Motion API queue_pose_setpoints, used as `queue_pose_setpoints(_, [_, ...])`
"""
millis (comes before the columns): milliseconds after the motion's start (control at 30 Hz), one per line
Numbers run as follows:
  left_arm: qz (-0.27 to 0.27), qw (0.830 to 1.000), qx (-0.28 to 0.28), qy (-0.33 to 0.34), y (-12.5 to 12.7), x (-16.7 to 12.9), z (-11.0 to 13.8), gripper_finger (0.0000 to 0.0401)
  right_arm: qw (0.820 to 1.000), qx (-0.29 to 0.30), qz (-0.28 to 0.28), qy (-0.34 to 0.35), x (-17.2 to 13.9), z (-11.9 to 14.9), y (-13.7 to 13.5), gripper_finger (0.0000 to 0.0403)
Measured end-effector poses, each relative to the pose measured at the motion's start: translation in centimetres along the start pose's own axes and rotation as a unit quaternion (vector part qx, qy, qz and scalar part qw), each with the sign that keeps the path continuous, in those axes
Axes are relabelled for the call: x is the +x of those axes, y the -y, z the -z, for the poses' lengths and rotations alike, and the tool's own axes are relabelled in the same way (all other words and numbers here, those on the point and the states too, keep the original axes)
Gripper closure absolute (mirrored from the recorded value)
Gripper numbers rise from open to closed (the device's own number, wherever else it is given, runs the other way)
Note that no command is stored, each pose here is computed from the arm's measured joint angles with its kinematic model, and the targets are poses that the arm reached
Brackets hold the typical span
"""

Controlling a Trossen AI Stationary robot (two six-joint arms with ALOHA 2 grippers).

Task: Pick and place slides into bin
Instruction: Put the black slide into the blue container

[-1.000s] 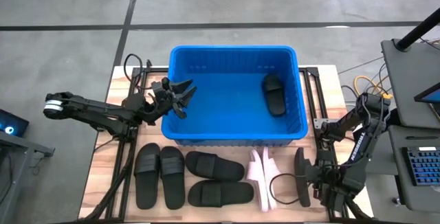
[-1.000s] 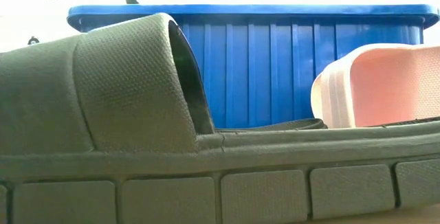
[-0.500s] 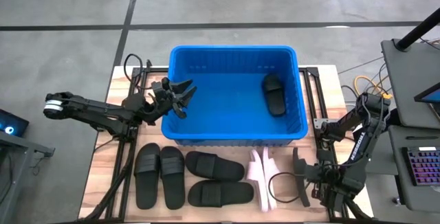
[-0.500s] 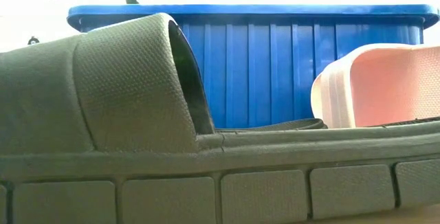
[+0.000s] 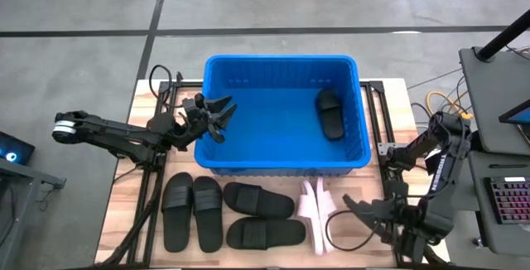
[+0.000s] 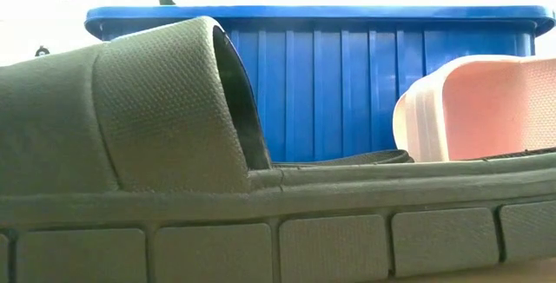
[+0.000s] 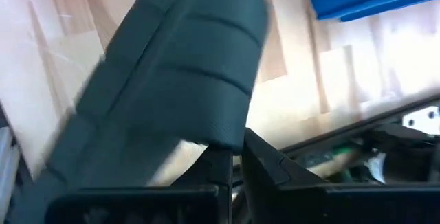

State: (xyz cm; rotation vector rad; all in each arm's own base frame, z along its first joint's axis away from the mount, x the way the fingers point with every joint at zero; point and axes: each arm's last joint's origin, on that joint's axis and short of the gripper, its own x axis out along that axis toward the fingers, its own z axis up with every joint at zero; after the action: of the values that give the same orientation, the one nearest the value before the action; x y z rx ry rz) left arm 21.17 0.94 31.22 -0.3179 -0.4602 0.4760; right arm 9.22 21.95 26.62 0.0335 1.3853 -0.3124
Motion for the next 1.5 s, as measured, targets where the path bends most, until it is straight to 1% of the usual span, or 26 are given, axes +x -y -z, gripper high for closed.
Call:
queue_pose_setpoints(167, [0.0, 1.0, 0.0, 0.0, 0.0, 0.0, 0.0, 0.0216, 1.0, -0.003, 0.01, 0.008, -2.7, -0.5, 0.7, 0.039])
queue_pose_setpoints(367, [0.0, 1.0, -0.001, 0.0, 0.0, 0.0, 0.0, 0.0216, 0.996, 0.012, -0.035, 0.081, -5.3, -1.5, 1.0, 0.039])
queue_pose_setpoints(567, [0.0, 1.0, -0.002, 0.0, 0.0, 0.0, 0.0, 0.0216, 0.986, 0.028, -0.063, 0.153, -7.4, -2.3, 1.1, 0.039])
queue_pose_setpoints(800, [0.0, 1.0, -0.002, 0.0, 0.0, 0.0, 0.0, 0.0216, 0.979, 0.026, -0.076, 0.185, -8.6, -2.8, 1.3, 0.0391])
queue_pose_setpoints(1200, [0.0, 1.0, -0.002, 0.0, 0.0, 0.0, 0.0, 0.0216, 0.968, 0.033, -0.082, 0.234, -9.6, -3.3, 1.5, 0.0391])
queue_pose_setpoints(1400, [0.0, 1.0, -0.002, 0.0, 0.0, 0.0, 0.0, 0.0216, 0.959, 0.036, -0.083, 0.27, -10.3, -3.8, 1.7, 0.0391])
queue_pose_setpoints(1500, [0.0, 1.0, -0.014, 0.0, 0.0, 0.0, 0.0, 0.0216, 0.953, 0.035, -0.083, 0.289, -11.0, -4.3, 1.9, 0.0391])
